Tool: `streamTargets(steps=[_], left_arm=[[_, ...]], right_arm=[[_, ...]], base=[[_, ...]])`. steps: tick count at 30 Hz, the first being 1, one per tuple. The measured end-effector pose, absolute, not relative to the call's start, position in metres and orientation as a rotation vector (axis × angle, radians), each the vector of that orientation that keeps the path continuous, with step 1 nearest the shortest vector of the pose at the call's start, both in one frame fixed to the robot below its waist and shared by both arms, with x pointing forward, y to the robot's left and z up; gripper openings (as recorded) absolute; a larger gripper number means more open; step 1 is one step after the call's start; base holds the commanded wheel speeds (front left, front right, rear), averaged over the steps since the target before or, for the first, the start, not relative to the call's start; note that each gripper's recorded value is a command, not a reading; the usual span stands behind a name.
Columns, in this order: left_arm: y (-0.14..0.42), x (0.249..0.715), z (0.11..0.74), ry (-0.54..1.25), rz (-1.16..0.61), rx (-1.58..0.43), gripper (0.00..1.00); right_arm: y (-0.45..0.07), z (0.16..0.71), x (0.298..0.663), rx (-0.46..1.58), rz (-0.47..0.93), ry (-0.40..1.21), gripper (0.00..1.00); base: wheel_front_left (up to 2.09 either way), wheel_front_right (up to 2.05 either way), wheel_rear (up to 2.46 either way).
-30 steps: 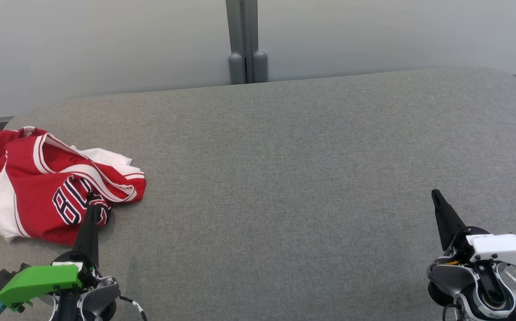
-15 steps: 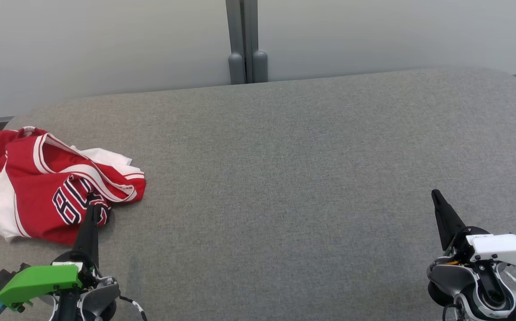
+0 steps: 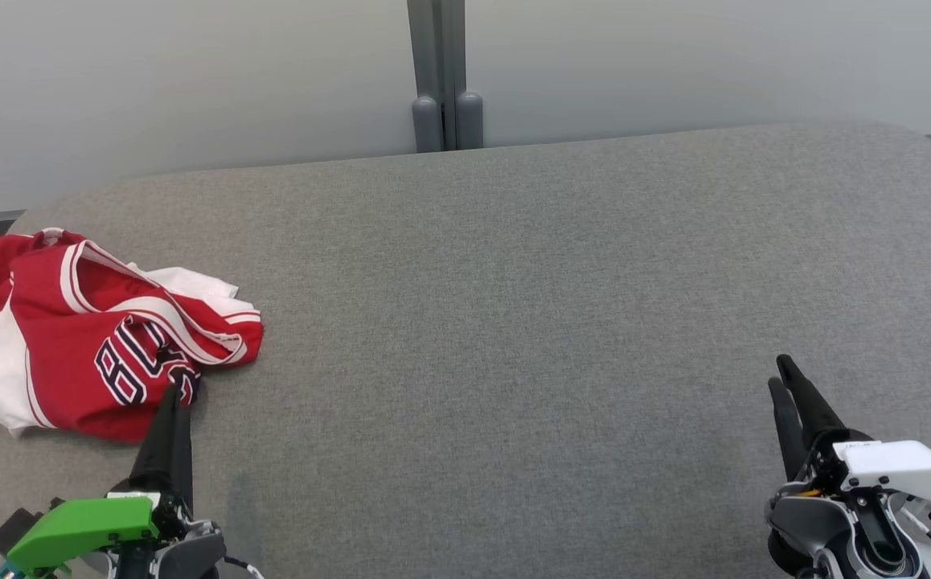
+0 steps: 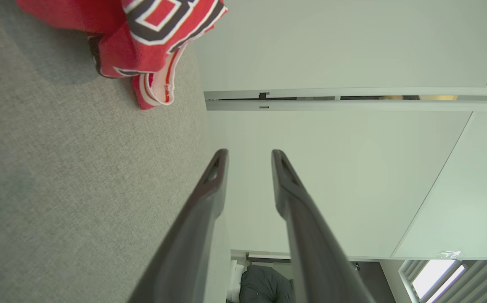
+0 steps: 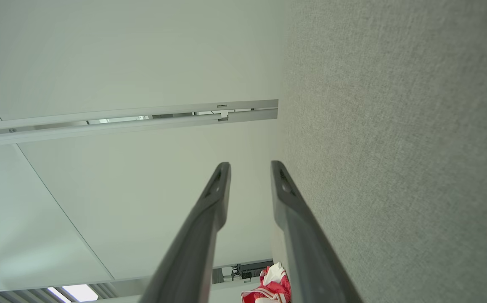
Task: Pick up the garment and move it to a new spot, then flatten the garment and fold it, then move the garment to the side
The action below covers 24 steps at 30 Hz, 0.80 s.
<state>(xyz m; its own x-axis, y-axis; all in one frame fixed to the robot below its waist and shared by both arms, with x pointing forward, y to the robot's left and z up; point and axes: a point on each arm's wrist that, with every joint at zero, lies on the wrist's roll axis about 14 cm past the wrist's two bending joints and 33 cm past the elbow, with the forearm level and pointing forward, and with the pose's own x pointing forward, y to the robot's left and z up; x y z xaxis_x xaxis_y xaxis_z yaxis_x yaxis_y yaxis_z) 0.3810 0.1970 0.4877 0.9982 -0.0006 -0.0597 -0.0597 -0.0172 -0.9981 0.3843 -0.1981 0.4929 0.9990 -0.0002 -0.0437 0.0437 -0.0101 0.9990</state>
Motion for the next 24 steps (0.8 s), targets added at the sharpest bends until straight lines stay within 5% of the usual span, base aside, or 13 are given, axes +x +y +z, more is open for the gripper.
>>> streamTargets(steps=[24], left_arm=[[0.199,0.375,0.476,0.037,0.119,-1.450,1.00]], right_arm=[[-0.184,0.487,0.385,1.434,-0.055,0.044,1.00]], base=[[0.00,0.00,0.00]])
